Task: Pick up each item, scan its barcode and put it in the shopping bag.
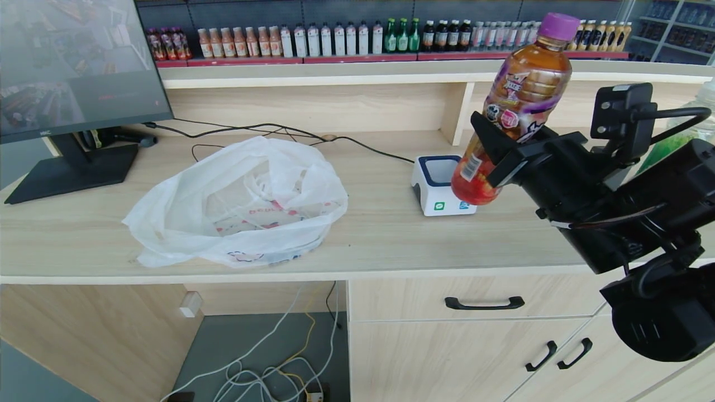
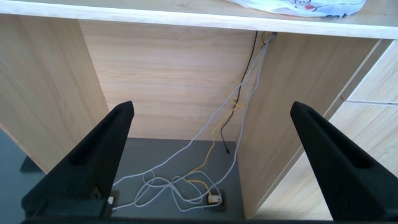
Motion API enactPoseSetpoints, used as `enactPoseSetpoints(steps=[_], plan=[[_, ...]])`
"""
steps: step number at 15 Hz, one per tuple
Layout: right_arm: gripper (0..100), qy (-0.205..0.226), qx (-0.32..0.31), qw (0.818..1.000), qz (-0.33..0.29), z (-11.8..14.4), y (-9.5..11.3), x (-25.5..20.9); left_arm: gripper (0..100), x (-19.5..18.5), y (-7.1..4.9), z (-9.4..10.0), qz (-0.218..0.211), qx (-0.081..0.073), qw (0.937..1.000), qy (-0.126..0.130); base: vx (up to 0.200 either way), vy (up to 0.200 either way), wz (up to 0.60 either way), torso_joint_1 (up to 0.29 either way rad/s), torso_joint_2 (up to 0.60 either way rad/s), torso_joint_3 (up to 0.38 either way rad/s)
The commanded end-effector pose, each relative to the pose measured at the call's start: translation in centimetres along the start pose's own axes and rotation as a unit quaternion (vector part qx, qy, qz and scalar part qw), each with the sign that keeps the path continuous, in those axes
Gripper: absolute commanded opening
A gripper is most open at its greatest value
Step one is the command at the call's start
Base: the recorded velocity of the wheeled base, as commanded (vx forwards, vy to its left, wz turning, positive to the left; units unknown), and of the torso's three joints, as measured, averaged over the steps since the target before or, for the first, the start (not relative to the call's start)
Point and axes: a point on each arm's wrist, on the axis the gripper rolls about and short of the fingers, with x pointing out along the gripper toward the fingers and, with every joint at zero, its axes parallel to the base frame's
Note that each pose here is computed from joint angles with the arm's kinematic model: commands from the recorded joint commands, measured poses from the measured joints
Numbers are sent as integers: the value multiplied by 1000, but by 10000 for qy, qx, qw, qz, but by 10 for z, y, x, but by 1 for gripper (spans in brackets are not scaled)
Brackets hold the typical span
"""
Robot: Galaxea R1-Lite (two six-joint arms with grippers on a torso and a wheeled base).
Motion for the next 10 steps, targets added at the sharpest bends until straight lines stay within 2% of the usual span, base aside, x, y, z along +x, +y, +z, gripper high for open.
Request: enactPoseSetpoints(steps=[1,2,10], plan=[[0,-20,76,10000,-5,2,0,-1,100,0,0,0,2,0,10000,3,0,0,0,0,0,0],[0,-20,107,9999,-5,2,0,-1,100,0,0,0,2,0,10000,3,0,0,0,0,0,0],[0,18,141,9999,-9,-3,0,1,100,0,0,0,2,-8,10000,3,0,200,0,2,2,1]])
